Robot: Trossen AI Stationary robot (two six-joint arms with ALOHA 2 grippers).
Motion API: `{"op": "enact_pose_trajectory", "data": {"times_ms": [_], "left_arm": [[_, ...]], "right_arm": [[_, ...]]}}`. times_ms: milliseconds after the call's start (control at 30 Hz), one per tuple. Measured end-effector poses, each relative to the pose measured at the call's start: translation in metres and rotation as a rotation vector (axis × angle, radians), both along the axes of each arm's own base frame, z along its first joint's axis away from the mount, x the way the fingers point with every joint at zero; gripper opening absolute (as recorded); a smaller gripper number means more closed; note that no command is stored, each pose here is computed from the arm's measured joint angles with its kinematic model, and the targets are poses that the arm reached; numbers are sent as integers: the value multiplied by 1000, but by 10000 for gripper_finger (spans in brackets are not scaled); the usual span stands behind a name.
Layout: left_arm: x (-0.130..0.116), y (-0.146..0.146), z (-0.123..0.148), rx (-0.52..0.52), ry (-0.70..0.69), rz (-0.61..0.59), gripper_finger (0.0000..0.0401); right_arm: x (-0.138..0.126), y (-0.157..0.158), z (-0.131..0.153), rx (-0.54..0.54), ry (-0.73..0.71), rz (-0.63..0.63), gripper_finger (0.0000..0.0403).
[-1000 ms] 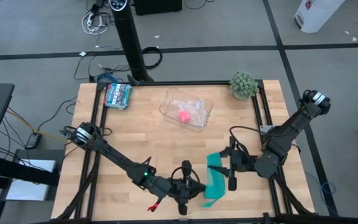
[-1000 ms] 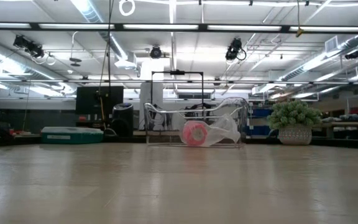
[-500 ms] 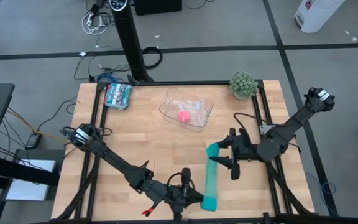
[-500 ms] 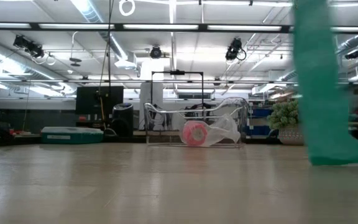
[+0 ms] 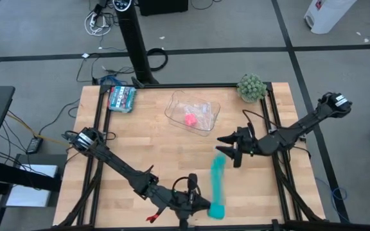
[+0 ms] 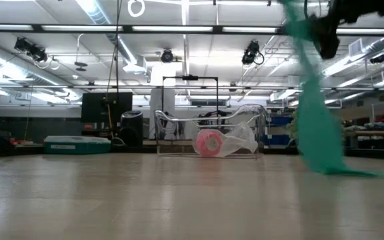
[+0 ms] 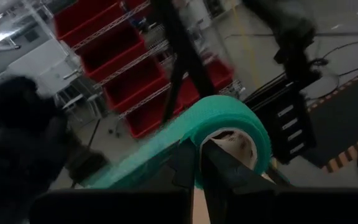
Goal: Roll bandage
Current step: Roll the blue bandage
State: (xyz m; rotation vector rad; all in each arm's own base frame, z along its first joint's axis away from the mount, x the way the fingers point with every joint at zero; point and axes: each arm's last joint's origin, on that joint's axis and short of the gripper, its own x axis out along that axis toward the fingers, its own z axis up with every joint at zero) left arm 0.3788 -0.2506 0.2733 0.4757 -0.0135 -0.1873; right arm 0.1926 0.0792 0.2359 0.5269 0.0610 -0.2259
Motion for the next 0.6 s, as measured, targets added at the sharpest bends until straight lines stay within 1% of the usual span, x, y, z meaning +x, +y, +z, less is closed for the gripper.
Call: {"op": "enact_pose_trajectory", "data": {"times_ms": [100,167,233,467,600], "left_arm": [[-1,-2,3,-17,-23,-32,24],[-1,-2,4,-25,-35,-36,24],[0,-1,5,-30,-42,-29,24],[0,2,9,-47,-61,-21,24],[-3,8,23,-65,-99,27,24]], "right_arm": [[-1,-9,-16,56,19,-1,233],[-1,-12,-21,90,14,32,233],[-1,-14,-24,100,17,46,233],[-5,-15,-36,41,111,49,222],[-7,-12,-29,-8,85,108,211]]}}
